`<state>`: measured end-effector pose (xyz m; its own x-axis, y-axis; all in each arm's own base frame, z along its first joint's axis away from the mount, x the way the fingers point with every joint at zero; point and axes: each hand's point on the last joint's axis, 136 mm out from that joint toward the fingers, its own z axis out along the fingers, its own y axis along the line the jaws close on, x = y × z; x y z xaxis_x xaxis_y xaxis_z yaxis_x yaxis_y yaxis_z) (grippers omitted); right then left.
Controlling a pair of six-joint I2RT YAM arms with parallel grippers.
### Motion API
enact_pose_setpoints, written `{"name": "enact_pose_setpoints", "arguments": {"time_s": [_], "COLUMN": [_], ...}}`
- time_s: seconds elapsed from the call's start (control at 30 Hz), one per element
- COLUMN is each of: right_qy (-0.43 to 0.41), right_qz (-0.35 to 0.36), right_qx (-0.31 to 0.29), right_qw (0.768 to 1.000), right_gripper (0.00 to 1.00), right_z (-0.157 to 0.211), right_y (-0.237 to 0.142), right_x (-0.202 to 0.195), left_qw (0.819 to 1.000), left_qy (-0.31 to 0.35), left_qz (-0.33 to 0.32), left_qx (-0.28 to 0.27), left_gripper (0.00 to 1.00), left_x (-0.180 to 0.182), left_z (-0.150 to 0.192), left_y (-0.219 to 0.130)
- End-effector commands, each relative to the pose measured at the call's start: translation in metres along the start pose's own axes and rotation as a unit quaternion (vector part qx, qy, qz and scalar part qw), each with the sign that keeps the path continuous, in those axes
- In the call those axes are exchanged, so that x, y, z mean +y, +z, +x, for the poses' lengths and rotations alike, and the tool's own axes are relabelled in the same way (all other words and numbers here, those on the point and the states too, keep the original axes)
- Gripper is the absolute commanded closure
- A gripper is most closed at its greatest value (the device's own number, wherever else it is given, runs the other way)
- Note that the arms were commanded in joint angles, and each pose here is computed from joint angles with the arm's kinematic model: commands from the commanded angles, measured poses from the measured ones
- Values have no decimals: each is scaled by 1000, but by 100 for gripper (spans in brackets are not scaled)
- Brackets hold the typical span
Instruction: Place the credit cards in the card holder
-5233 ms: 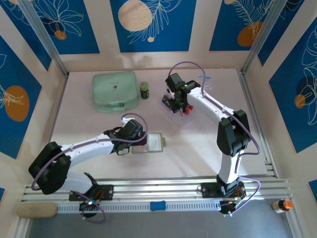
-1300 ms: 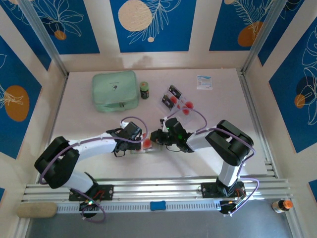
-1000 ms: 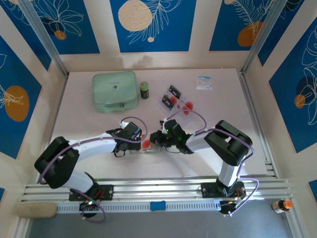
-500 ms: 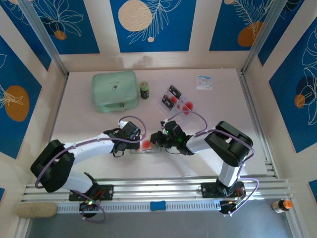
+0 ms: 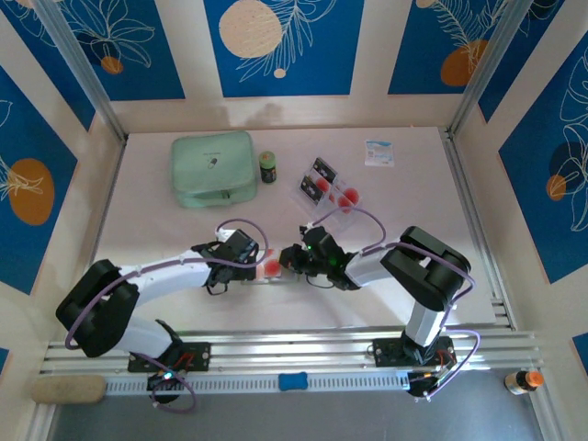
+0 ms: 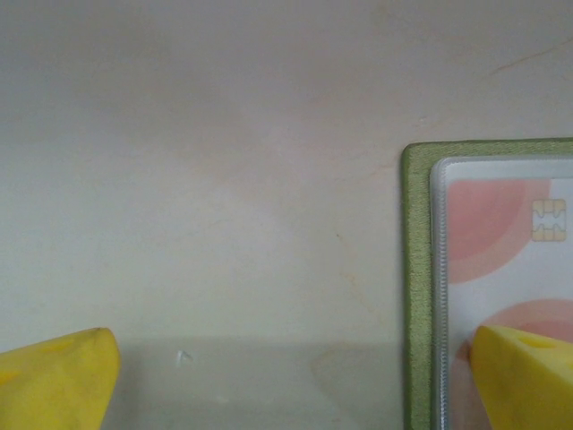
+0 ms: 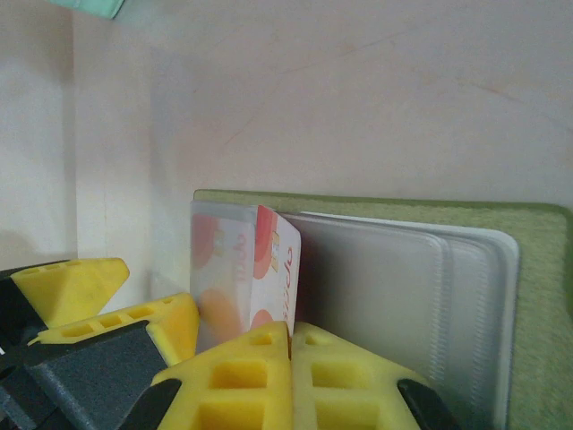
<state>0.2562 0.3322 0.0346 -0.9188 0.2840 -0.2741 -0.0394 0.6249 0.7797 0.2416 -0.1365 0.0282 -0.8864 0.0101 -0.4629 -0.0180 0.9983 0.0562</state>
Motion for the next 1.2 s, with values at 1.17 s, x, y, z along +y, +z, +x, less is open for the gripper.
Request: {"name": "enact_pose_setpoints", "arguments": {"time_s": [1.17], "right_qy": [-5], "right_qz": [48], "right_qx": [18], "right_qw": [999], "right_gripper": [100], "right_z": [19], "right_y": [1], "right_x": [-15], "left_qw": [1000], "left_qy": [-8], "left_qz": [-16], "left_qx": [11], "left_gripper": [0], "left_x": [13], "left_z": [10], "left_y": [4]}}
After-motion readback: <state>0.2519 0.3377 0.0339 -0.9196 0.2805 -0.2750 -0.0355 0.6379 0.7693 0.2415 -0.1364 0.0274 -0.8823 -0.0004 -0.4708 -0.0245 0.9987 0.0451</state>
